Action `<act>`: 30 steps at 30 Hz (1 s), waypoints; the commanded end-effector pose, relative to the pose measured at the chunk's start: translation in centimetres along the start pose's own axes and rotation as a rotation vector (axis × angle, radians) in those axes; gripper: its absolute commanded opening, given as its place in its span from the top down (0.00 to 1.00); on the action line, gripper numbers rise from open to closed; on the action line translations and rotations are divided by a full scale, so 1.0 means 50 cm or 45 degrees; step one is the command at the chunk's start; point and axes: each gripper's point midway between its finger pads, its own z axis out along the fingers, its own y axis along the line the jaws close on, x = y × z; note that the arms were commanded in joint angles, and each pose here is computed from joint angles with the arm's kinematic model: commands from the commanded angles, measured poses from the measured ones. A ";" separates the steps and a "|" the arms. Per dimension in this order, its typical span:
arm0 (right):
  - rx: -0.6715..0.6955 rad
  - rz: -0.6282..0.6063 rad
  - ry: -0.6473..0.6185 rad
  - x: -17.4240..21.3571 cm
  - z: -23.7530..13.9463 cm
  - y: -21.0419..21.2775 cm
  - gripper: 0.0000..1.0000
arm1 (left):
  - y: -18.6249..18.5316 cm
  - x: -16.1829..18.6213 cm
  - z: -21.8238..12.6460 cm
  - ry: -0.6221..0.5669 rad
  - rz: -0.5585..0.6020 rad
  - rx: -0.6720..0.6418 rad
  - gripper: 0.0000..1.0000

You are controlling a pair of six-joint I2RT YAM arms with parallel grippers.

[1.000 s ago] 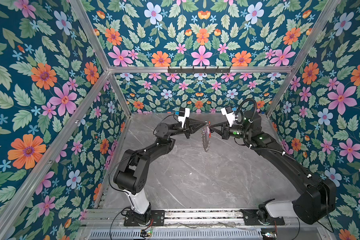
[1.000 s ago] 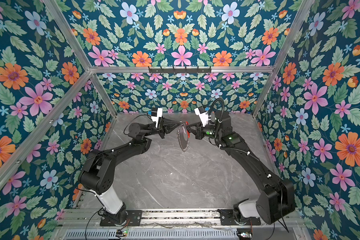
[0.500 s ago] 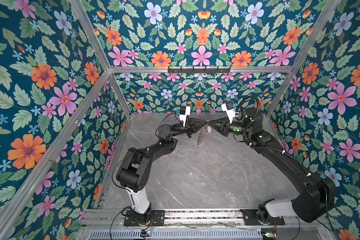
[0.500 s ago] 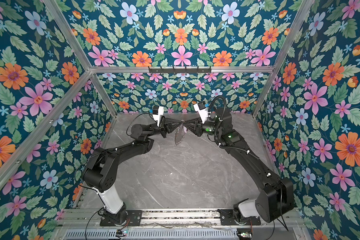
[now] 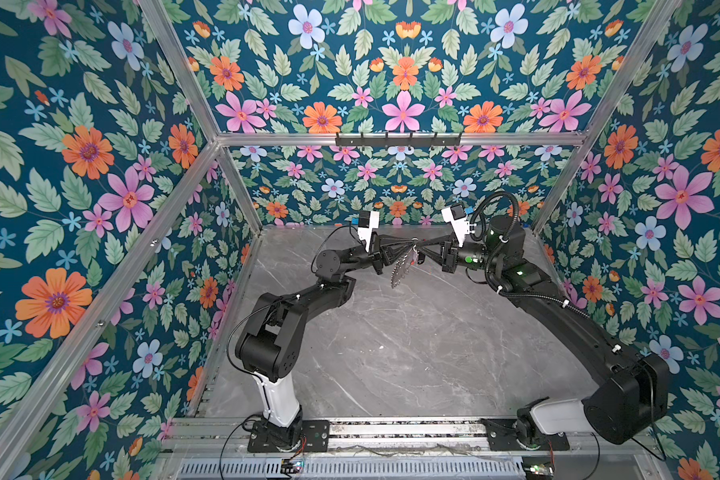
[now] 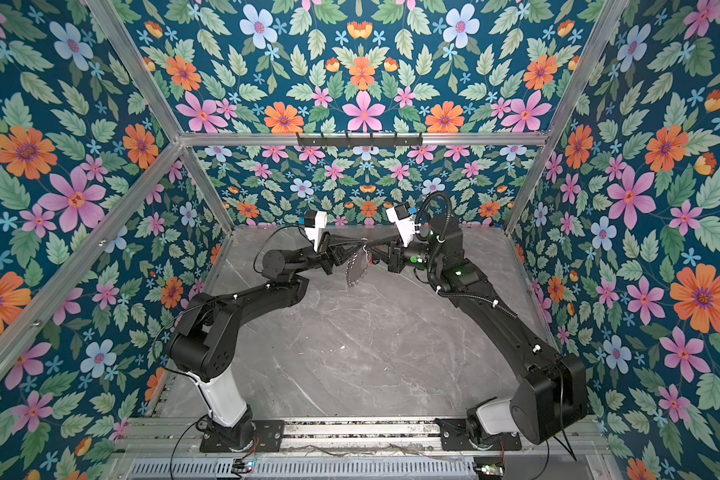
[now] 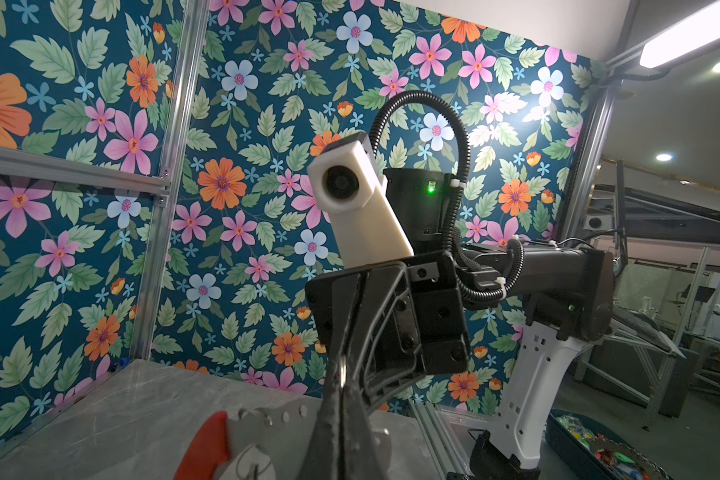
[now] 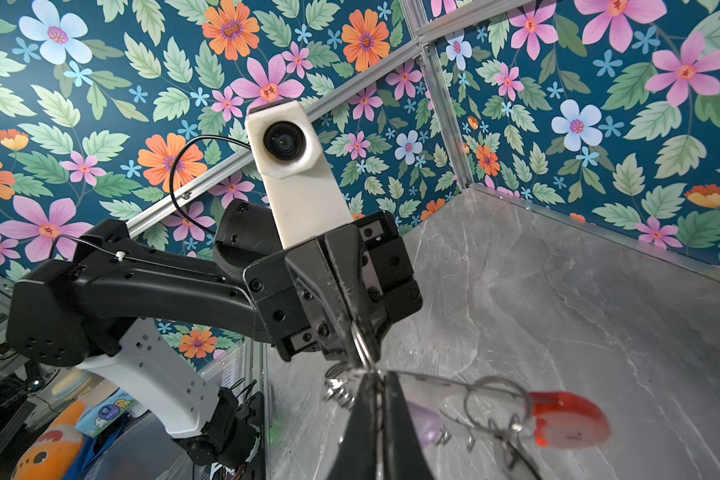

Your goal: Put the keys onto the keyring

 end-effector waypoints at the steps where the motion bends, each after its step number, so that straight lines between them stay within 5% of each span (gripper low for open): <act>1: -0.031 -0.053 -0.036 -0.020 0.000 0.015 1.00 | -0.011 -0.007 0.002 -0.009 0.039 0.031 1.00; 9: 0.065 -0.095 0.009 -0.003 -0.005 -0.004 1.00 | -0.010 0.004 0.001 0.017 0.063 0.045 1.00; 19: 0.206 -0.203 0.114 0.030 -0.001 -0.029 1.00 | -0.007 0.008 -0.014 0.051 0.123 0.040 0.75; 25: 0.284 -0.284 0.193 0.049 -0.002 -0.041 1.00 | 0.003 0.007 -0.041 0.128 0.214 -0.004 0.79; 30: 0.335 -0.338 0.276 0.070 -0.008 -0.051 1.00 | 0.017 0.050 -0.052 0.372 0.340 -0.042 0.83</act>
